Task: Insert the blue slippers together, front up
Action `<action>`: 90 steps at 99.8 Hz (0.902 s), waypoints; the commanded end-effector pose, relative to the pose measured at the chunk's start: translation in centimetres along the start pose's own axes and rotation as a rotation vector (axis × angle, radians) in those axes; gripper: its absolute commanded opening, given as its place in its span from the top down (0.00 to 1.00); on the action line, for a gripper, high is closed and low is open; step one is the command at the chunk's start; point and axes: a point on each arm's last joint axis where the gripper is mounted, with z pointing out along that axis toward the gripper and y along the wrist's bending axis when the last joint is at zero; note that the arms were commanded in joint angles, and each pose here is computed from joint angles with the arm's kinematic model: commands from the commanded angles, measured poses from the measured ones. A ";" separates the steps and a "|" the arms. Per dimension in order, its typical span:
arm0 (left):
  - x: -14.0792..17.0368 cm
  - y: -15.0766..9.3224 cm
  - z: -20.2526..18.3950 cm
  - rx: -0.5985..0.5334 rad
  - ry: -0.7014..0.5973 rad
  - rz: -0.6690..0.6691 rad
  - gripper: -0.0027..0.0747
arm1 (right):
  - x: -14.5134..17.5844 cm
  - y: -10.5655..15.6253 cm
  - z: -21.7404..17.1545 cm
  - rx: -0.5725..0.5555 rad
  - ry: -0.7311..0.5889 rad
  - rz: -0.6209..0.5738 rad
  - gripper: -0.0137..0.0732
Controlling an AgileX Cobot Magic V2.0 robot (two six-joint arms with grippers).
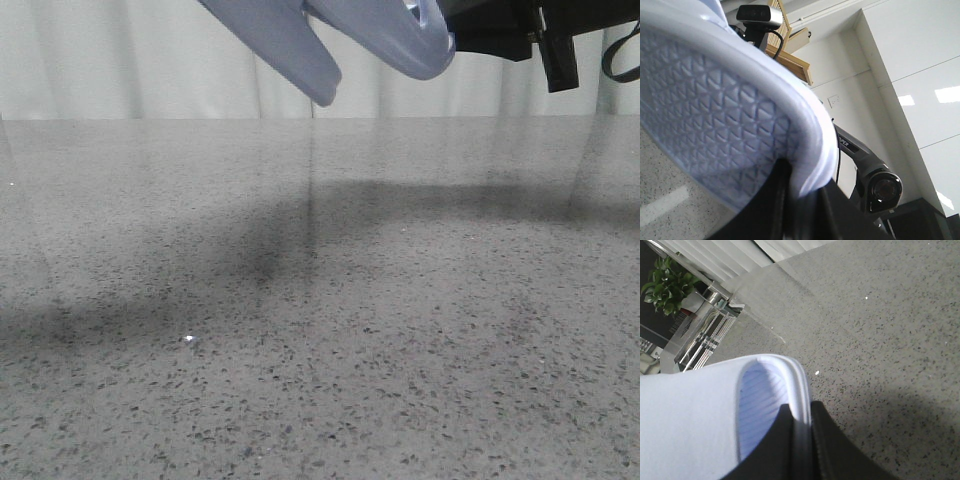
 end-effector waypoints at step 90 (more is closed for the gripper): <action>-0.6 -0.2 0.6 0.056 0.034 -0.024 0.95 | -1.5 5.6 -1.1 -0.238 -0.037 -0.100 0.41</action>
